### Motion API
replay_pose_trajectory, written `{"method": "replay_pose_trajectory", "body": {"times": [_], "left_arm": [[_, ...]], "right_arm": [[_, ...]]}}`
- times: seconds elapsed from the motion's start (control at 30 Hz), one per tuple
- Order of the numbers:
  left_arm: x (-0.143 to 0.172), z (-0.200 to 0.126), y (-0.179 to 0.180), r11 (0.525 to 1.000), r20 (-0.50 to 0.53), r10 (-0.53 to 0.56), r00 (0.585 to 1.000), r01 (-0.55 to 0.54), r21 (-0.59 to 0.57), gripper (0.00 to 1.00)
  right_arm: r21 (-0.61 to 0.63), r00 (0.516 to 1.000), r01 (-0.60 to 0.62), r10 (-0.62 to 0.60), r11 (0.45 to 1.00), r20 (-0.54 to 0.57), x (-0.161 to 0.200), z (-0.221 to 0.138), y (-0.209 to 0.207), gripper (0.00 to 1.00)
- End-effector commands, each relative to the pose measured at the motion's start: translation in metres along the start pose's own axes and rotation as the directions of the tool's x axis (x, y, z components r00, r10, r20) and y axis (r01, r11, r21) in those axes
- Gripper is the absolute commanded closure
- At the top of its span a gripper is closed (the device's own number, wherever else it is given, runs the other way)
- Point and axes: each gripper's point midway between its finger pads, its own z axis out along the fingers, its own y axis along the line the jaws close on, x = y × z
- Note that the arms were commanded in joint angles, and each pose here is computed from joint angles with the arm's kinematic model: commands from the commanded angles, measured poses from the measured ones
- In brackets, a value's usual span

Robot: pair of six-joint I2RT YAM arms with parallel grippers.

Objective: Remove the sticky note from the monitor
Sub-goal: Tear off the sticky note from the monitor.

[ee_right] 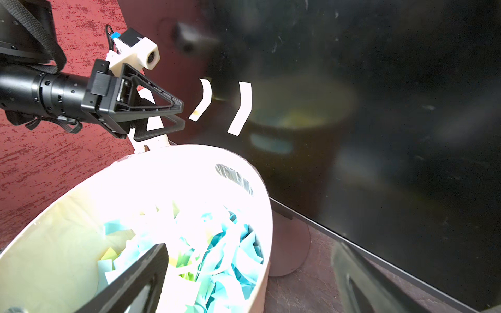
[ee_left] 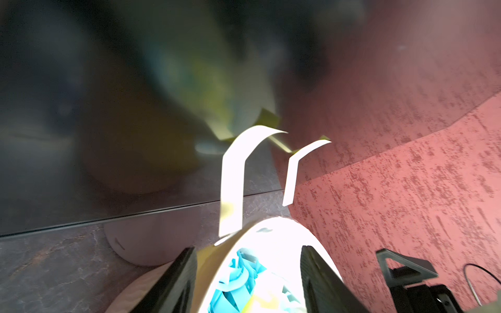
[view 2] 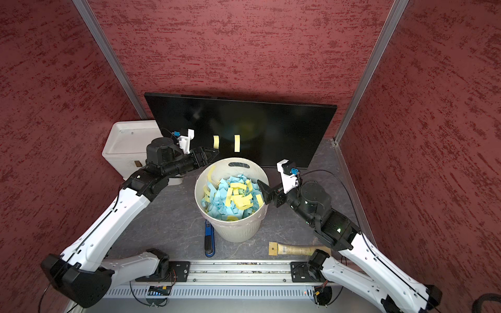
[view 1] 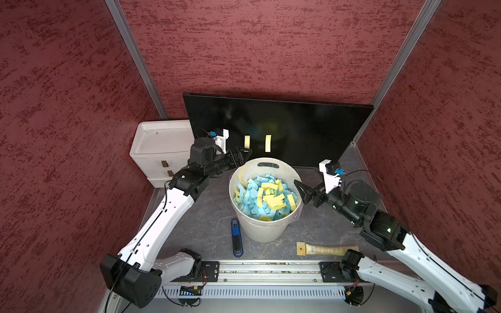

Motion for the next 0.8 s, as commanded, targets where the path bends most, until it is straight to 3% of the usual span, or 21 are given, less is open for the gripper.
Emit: {"method": "replay_pose_trajectory", "body": {"times": [0.0, 0.4, 0.77], "left_arm": [[-0.017, -0.001, -0.010, 0.999, 0.059, 0.035, 0.998, -0.036, 0.017, 0.38], [-0.024, 0.008, -0.007, 1.000, 0.073, 0.012, 0.997, -0.014, 0.025, 0.55], [-0.026, 0.003, -0.005, 1.000, 0.087, 0.003, 0.996, -0.005, 0.018, 0.84]], "right_arm": [[0.016, 0.999, 0.007, -0.007, 1.000, 0.034, -0.006, -0.003, -0.003, 0.02], [0.028, 0.999, 0.007, -0.009, 1.000, 0.049, -0.005, -0.009, -0.006, 0.01], [0.034, 0.999, 0.004, -0.005, 0.999, 0.054, -0.004, -0.012, -0.008, 0.01]]}}
